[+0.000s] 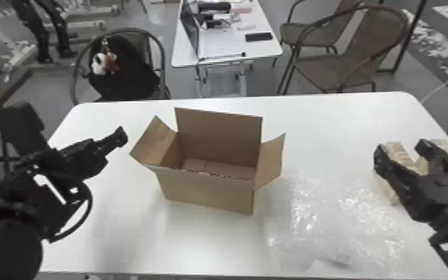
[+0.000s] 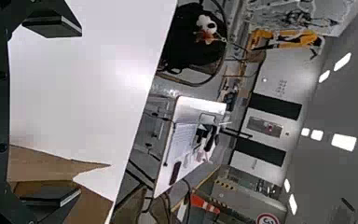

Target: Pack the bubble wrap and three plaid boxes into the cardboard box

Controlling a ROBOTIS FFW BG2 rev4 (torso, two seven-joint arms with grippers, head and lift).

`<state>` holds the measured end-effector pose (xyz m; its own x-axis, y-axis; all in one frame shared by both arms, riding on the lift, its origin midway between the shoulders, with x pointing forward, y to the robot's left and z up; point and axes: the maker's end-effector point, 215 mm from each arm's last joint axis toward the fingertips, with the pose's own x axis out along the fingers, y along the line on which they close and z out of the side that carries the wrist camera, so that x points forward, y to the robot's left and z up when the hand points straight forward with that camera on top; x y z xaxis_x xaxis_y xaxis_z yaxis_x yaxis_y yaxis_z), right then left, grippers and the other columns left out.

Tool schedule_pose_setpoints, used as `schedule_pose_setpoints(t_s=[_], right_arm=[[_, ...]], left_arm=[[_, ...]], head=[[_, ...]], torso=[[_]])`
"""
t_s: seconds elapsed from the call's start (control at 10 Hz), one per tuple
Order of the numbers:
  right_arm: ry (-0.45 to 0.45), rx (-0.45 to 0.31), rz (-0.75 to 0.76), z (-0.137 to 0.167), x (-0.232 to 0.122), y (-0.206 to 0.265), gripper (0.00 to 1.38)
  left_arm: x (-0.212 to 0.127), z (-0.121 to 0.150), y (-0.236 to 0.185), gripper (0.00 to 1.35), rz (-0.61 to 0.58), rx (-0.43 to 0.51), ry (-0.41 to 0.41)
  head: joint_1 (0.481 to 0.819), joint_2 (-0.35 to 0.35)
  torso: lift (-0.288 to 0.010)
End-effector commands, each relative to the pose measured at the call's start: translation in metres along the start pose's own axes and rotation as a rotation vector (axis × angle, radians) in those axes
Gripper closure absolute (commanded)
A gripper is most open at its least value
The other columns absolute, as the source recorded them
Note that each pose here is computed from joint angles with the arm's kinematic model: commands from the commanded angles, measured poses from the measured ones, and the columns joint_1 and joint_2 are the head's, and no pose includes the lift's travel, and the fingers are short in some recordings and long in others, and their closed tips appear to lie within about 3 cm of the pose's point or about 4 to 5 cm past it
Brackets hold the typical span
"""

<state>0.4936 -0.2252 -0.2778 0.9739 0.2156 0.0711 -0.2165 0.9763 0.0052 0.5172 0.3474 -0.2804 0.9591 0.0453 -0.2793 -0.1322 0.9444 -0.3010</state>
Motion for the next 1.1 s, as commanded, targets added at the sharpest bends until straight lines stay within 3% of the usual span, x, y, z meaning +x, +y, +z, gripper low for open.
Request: schedule_pose_setpoints(t_s=[0.0,0.2,0.5,0.6,0.7,0.8,1.0], right_arm=[[0.001,-0.001,0.000,0.000,0.000,0.000,0.50],[-0.003,-0.005,0.002,0.002,0.001,0.000,0.50],[-0.002,-0.007,0.007,0.002,0.002,0.000,0.50],[-0.002,-0.007,0.007,0.002,0.002,0.000,0.50],[-0.003,-0.005,0.007,0.002,0.002,0.001,0.50],[-0.003,-0.004,0.007,0.002,0.002,0.001,0.50],[0.001,-0.001,0.007,-0.001,0.002,0.000,0.50]], left_arm=[[0.012,-0.021,-0.007,0.12,-0.078,-0.138,0.059],[0.028,-0.039,-0.035,0.12,-0.187,-0.214,0.113],[0.038,-0.045,-0.046,0.12,-0.236,-0.215,0.129],[0.038,-0.047,-0.048,0.18,-0.241,-0.215,0.132],[0.039,-0.046,-0.050,0.47,-0.244,-0.215,0.131],[0.038,-0.047,-0.053,0.88,-0.247,-0.225,0.134],[0.038,-0.055,-0.057,1.09,-0.245,-0.248,0.161]], head=[[0.689,0.132],[0.695,0.113],[0.695,0.075],[0.695,0.071],[0.695,0.070],[0.695,0.067],[0.695,0.063]], torso=[[-0.148],[-0.148],[-0.148],[-0.148],[-0.148],[-0.148],[-0.148]])
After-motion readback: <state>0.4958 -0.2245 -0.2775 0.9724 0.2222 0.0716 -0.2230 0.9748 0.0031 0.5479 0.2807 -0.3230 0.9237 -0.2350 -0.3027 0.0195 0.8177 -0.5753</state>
